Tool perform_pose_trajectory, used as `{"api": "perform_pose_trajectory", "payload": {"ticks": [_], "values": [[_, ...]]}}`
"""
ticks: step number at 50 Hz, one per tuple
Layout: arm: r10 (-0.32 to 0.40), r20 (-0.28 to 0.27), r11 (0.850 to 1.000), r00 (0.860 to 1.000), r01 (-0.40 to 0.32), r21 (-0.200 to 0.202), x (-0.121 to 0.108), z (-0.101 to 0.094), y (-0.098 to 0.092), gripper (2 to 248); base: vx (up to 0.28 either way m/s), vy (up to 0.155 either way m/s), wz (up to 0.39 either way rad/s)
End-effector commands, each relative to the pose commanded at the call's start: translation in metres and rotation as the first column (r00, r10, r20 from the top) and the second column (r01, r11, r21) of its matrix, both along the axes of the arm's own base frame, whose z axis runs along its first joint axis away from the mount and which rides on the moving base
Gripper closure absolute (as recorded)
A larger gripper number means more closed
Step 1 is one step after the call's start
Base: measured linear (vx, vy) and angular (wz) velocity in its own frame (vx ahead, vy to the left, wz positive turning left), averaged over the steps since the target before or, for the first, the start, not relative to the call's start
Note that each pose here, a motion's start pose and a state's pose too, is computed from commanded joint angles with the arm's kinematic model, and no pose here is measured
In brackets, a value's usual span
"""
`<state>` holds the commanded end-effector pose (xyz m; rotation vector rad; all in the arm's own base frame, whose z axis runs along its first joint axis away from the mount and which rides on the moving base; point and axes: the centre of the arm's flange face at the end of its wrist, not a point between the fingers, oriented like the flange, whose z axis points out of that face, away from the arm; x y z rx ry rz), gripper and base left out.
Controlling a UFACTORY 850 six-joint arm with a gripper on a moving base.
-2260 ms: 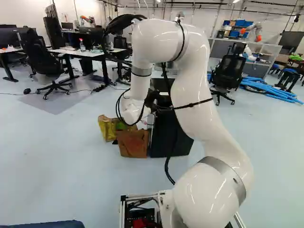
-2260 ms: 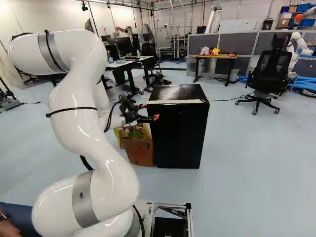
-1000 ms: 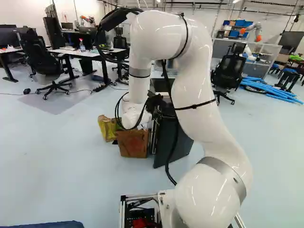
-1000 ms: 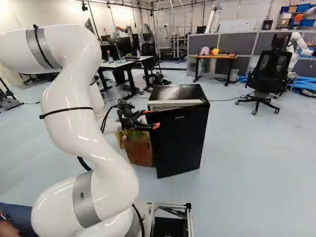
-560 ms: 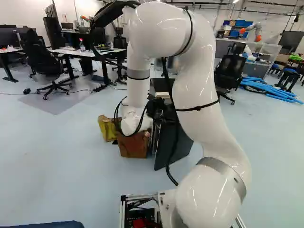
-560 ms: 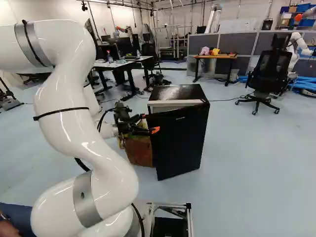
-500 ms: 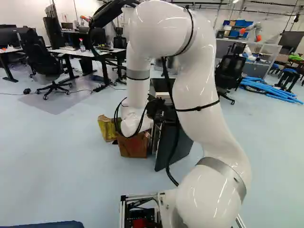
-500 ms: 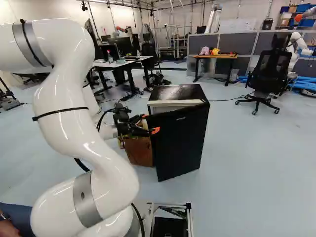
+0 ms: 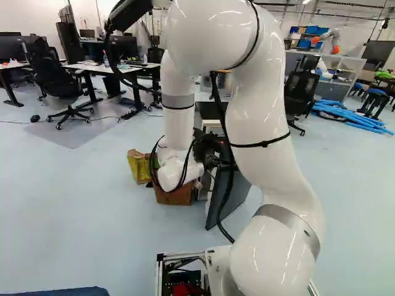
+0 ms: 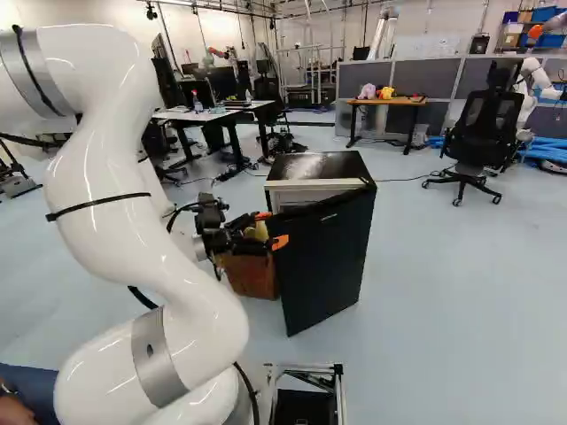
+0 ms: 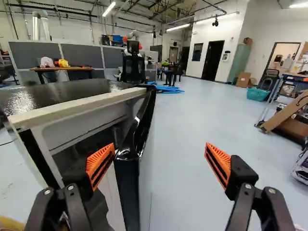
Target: Grab a drink from the fridge
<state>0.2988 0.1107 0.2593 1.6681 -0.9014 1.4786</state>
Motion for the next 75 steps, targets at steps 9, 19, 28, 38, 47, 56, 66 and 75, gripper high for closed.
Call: {"api": "perform_pose_trajectory", "payload": {"ticks": [9,19,28,38,47,56,66,75], "values": [[-0.024,-0.022,0.999,0.999,0.024,-0.021,-0.018,-0.001,-0.007,3,0.000,0.000,0.000],[-0.070,-0.037,0.997,0.997,0.068,-0.039,-0.030,-0.002,-0.018,3,0.000,0.000,0.000],[-0.145,-0.033,0.989,0.989,0.144,-0.039,-0.028,-0.002,-0.029,3,0.000,0.000,0.000],[-0.243,-0.025,0.970,0.970,0.242,-0.027,-0.022,-0.001,-0.043,3,0.000,0.000,0.000],[-0.332,-0.017,0.943,0.943,0.332,-0.009,-0.016,0.000,-0.057,3,0.000,0.000,0.000],[-0.421,-0.008,0.907,0.907,0.421,0.014,-0.008,0.000,-0.072,3,0.000,0.000,0.000],[-0.520,0.003,0.853,0.854,0.520,0.046,0.002,0.002,-0.089,3,0.000,0.000,0.000],[-0.607,0.015,0.793,0.795,0.604,0.075,0.011,0.004,-0.107,3,0.000,0.000,0.000]]}}
